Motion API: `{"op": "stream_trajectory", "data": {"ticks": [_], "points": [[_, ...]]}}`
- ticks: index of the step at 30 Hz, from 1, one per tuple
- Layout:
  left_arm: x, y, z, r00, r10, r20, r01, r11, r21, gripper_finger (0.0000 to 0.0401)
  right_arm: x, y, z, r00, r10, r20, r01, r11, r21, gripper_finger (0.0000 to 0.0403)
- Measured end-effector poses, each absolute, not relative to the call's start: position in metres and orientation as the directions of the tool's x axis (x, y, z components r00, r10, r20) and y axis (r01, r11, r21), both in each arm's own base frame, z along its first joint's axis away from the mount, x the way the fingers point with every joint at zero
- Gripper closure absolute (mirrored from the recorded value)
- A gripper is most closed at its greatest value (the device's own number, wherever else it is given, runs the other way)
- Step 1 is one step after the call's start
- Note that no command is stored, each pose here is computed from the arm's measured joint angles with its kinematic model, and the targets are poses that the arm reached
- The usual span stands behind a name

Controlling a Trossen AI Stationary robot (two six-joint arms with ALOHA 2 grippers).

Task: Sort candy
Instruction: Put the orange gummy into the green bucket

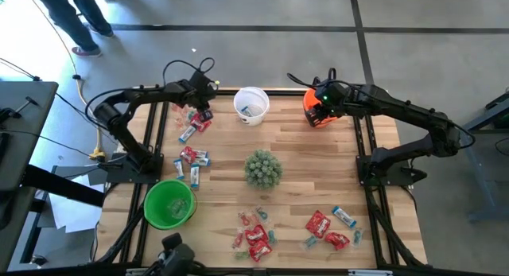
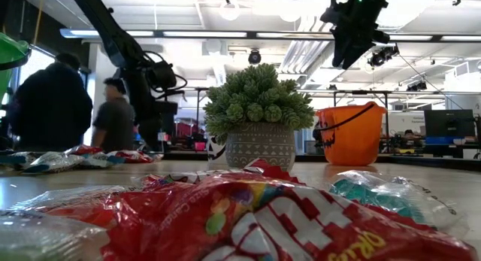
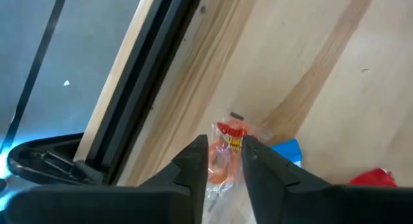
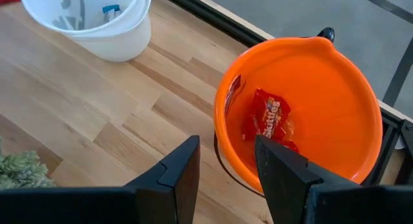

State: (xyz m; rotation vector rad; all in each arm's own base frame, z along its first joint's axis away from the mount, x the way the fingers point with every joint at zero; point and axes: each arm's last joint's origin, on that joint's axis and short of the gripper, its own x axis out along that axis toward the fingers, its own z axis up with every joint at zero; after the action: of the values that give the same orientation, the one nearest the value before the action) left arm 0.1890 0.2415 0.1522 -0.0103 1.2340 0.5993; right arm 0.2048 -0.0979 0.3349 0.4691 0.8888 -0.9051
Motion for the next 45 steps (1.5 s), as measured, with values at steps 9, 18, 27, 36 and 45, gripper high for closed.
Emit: {"op": "stream_trajectory", "data": {"ticks": [9, 18, 27, 36, 45], "points": [[0.191, 0.246, 0.141, 0.147, 0.447, -0.883, -0.44, 0.828, 0.346, 0.0255, 0.205, -0.098, 0.335, 0.311, -0.475, -0.823, 0.832, 0.555, -0.006, 0.0258], [0.185, 0.25, 0.137, 0.181, 0.398, -0.899, -0.485, 0.832, 0.27, 0.0222, 0.205, -0.098, 0.335, 0.311, -0.475, -0.823, 0.833, 0.553, -0.004, 0.0258], [0.186, 0.252, 0.121, 0.163, 0.335, -0.928, -0.495, 0.841, 0.217, 0.0217, 0.205, -0.098, 0.335, 0.311, -0.475, -0.823, 0.833, 0.553, -0.004, 0.0258], [0.186, 0.25, 0.121, 0.189, 0.312, -0.931, -0.554, 0.817, 0.162, 0.0283, 0.205, -0.098, 0.335, 0.311, -0.475, -0.823, 0.833, 0.553, -0.004, 0.0258], [0.184, 0.247, 0.123, 0.188, 0.289, -0.939, -0.638, 0.762, 0.107, 0.0389, 0.205, -0.098, 0.335, 0.311, -0.475, -0.823, 0.833, 0.553, -0.004, 0.0258]]}}
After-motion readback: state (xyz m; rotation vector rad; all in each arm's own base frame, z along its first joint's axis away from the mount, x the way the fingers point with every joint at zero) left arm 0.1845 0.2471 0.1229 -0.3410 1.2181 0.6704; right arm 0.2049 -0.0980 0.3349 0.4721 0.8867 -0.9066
